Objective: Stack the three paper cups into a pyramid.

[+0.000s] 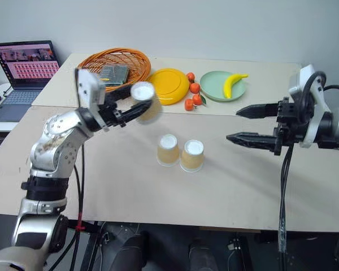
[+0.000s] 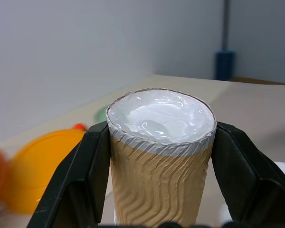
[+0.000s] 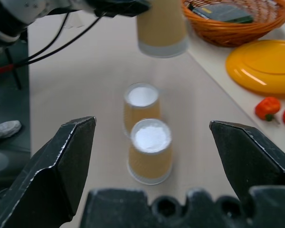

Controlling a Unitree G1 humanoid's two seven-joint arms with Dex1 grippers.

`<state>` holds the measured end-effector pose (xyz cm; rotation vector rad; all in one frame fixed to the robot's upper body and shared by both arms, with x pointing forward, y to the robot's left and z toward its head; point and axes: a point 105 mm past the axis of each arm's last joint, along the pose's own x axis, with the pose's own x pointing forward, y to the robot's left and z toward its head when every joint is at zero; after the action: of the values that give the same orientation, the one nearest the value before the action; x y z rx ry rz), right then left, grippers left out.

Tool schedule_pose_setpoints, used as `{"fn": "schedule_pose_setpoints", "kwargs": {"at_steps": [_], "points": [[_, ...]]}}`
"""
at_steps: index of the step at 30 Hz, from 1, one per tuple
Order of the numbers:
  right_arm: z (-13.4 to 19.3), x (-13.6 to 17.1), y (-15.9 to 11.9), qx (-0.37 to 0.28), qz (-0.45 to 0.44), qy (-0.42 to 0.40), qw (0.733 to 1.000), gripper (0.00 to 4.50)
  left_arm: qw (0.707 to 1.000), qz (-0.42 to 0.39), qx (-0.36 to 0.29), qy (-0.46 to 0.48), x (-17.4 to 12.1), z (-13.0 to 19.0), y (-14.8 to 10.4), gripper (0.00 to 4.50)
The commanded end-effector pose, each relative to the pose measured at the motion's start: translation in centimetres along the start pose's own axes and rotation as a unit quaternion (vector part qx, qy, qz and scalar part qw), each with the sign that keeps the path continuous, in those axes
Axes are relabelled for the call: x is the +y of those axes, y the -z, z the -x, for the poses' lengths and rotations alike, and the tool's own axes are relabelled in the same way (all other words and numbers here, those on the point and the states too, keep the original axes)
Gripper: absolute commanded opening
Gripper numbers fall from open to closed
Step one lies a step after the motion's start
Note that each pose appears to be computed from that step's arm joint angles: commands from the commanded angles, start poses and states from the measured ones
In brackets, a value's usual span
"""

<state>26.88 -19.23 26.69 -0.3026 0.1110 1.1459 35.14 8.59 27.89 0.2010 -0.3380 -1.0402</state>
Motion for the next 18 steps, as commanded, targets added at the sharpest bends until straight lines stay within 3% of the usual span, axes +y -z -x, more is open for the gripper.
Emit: {"fn": "schedule_pose_setpoints", "kwargs": {"at_steps": [1, 11, 18], "points": [[0.6, 1.0, -1.4, -0.025, 0.022, 0.020, 0.999, 4.50, 0.995, 0.014, -0.004, 0.094, -1.8, -1.3, -1.1, 2.63], [1.2, 2.7, -1.1, -0.043, 0.004, 0.070, 0.997, 4.50, 0.970, 0.052, 0.017, 0.235, -4.7, -3.8, 0.3, 2.63], [1.6, 3.0, -0.9, -0.045, 0.001, 0.094, 0.995, 4.50, 0.970, 0.052, 0.029, 0.235, -4.5, -3.8, 1.6, 2.63]]}}
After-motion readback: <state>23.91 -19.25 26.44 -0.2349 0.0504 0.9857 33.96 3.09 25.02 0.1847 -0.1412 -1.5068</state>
